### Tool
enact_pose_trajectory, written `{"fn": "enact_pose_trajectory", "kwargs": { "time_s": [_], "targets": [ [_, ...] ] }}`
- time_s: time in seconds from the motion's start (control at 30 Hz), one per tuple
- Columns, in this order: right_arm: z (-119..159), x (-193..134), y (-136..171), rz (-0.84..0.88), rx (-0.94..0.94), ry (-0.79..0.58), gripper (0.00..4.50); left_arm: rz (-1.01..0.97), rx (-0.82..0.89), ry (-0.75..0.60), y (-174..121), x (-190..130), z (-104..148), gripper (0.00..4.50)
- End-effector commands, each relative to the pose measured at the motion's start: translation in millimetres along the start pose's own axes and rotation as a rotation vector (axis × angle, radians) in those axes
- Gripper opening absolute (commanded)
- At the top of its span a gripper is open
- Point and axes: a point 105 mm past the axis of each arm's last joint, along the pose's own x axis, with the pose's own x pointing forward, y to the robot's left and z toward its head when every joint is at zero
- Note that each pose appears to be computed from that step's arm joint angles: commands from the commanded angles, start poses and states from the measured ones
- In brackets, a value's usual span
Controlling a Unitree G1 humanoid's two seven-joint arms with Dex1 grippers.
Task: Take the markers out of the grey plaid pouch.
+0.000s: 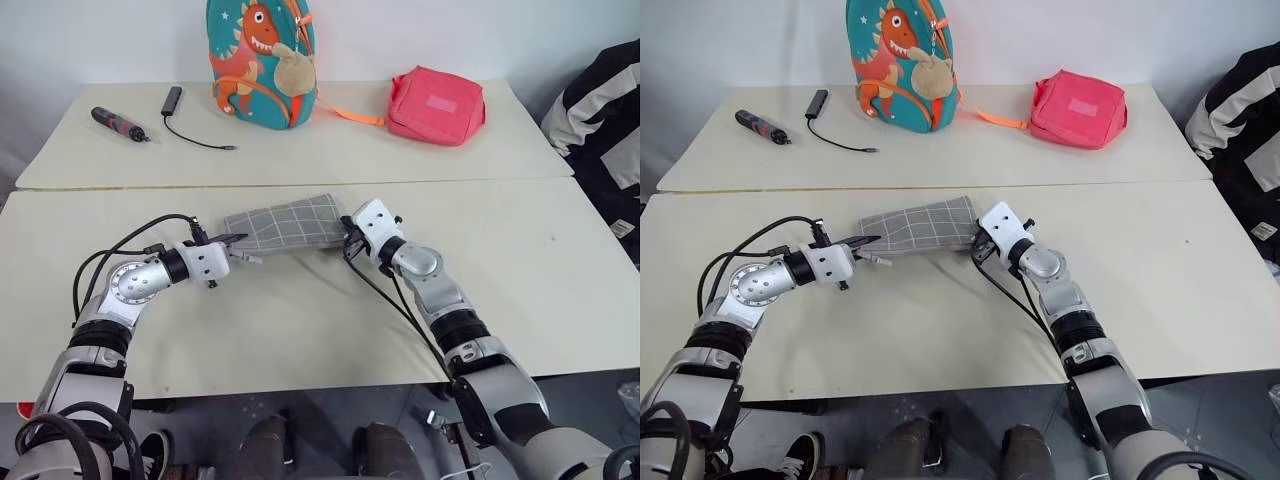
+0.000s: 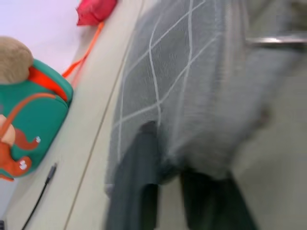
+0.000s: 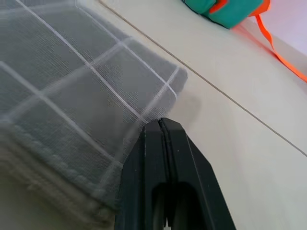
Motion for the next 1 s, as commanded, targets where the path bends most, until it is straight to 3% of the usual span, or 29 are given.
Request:
{"fn": "enact_pose_trajectory", "kwargs": {
  "time_s": [0.03, 0.1, 0.3, 0.43, 0.5, 0.6, 0.7, 0.77, 0.87, 1.0],
  "targets": [
    [28, -8, -8, 0.035, 0.06, -0.103, 0.39, -0.083, -0.093, -0.018, -29, 2, 1, 0.0],
    [39, -15, -10, 0.055, 0.111, -0.144, 0.9, -0.076, -0.117, -0.032, -29, 3, 6, 0.0],
    [77, -73, 12, 0.394, 0.278, -0.176, 2.97, -0.023, -0.22, 0.005, -37, 19, 20, 0.0],
    [79, -100, 41, 0.555, 0.361, -0.096, 4.41, 0.049, -0.19, 0.092, -28, 30, 25, 0.0],
    [72, -103, 53, 0.585, 0.391, -0.056, 4.47, 0.038, -0.116, 0.112, -29, 35, 31, 0.0],
    [36, -90, 69, 0.502, 0.367, 0.052, 4.47, 0.006, 0.013, 0.136, -43, 46, 41, 0.0],
    [26, -77, 72, 0.418, 0.321, 0.049, 4.47, 0.005, 0.025, 0.145, -50, 50, 47, 0.0],
    [35, -67, 72, 0.369, 0.226, -0.022, 4.47, -0.012, 0.025, 0.132, -56, 51, 54, 0.0],
    [71, -63, 76, 0.367, 0.154, -0.222, 4.47, 0.004, -0.025, 0.137, -56, 48, 54, 0.0],
    [76, -61, 82, 0.364, 0.009, -0.293, 4.47, 0.006, -0.042, 0.128, -55, 49, 57, 0.0]
  ]
}}
